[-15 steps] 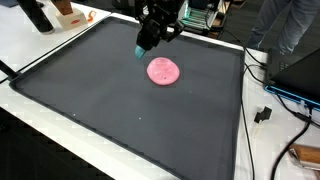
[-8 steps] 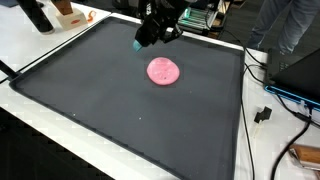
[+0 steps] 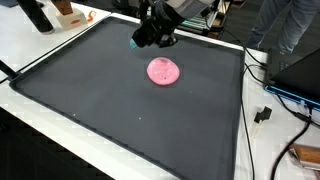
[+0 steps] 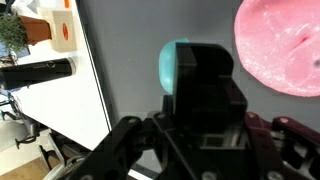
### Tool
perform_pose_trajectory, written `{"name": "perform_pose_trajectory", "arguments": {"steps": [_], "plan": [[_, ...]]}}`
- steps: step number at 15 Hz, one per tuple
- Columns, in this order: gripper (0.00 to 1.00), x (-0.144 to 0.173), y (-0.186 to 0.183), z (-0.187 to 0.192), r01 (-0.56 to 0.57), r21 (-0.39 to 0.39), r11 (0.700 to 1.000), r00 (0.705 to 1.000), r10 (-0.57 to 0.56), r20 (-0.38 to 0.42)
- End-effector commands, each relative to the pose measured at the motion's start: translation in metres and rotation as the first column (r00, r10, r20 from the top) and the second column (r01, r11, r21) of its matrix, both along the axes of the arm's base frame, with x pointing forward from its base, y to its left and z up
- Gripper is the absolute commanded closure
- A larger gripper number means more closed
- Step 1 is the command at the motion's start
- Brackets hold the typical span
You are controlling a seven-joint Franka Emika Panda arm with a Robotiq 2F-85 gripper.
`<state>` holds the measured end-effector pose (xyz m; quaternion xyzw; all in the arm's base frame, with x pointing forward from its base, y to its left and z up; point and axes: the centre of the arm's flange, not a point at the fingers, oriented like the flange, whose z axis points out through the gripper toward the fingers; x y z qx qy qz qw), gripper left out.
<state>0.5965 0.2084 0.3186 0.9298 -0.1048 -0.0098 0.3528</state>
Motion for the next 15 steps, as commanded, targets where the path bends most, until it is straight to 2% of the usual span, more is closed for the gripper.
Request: {"name": "perform_pose_trajectory", "arguments": {"steps": [1, 15], "plan": [[0.75, 0.008, 0.003, -0.012, 0.039, -0.080, 0.996, 0.999, -0.037, 0.020], [0.75, 0.017, -0.003, -0.040, 0.111, -0.154, 0.982, 0.994, -0.108, 0.026]]}}
